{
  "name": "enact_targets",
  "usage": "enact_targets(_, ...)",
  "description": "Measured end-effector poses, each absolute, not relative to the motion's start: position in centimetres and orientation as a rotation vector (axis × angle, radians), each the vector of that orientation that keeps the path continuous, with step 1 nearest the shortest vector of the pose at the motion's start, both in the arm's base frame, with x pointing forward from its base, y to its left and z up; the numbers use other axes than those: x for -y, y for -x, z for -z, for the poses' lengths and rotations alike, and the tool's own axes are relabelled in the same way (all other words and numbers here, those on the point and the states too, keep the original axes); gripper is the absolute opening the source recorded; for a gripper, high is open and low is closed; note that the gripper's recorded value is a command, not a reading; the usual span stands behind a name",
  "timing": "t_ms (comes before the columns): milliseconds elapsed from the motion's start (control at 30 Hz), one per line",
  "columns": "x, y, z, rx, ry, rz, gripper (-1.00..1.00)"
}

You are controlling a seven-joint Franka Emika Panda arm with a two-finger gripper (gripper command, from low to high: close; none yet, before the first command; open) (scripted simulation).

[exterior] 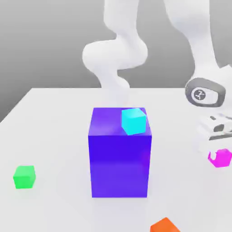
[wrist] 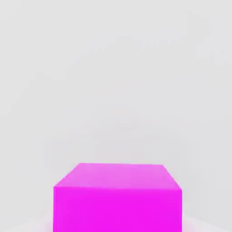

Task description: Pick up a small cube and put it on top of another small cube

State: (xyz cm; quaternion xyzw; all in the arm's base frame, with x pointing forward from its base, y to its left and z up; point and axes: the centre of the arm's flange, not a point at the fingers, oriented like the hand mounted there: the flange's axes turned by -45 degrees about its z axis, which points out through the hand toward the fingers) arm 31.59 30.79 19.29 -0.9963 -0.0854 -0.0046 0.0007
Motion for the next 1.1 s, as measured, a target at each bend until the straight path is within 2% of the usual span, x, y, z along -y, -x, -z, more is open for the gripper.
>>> enact_targets(133, -22.0, -39.4, -20.9, 0.095, 3.151, 0.066, -1.0)
enact_targets(200, -17.2, -41.9, -21.5, 0.022, 3.161, 0.08, -1.0)
enact_targets(400, -1.8, -45.1, -22.9, -0.201, 3.179, 0.078, -1.0)
enact_targets(533, 11.7, -43.4, -24.0, -0.429, 3.166, 0.064, -1.0)
enact_targets(700, 26.5, -36.2, -25.3, -0.642, 3.123, 0.048, -1.0)
enact_targets(800, 29.8, -31.4, -24.4, -0.685, 3.076, 0.005, -1.0)
enact_targets(1000, 29.0, -31.8, -18.7, -0.608, 3.082, 0.001, -1.0)
enact_targets(1033, 28.9, -31.7, -18.0, -0.609, 3.082, 0.0, 1.0)
enact_targets(1100, 28.9, -31.7, -18.0, -0.609, 3.082, 0.0, 1.0)
